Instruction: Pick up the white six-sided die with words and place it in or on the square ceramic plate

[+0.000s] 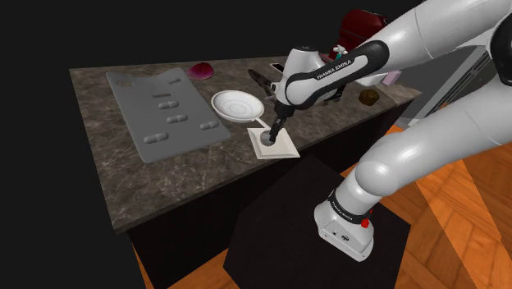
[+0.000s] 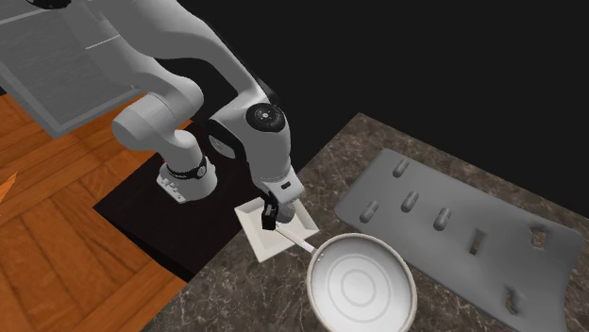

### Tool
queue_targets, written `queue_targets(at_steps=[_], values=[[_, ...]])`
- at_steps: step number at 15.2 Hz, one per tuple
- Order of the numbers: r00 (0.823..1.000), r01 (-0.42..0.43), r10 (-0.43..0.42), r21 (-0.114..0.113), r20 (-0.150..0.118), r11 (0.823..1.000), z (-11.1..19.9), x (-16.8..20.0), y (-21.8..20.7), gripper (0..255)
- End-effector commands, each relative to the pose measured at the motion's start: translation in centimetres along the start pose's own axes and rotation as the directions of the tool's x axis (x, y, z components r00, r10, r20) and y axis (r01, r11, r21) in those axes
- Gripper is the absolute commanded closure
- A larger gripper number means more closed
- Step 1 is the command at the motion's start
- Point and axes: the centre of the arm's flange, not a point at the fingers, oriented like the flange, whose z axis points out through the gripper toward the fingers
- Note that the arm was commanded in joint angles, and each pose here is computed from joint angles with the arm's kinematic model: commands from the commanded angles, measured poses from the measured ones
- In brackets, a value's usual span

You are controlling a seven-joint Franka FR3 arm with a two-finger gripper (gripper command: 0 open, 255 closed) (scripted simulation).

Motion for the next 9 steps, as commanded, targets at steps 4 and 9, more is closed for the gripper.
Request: queue_targets(at_steps=[4,9], values=[[1.000,0.000,0.000,0.001,0.002,1.000,-3.3,-0.1,0.0,0],[1.000,0.000,0.000,0.001,0.002,1.000,-3.3,-0.1,0.0,0]])
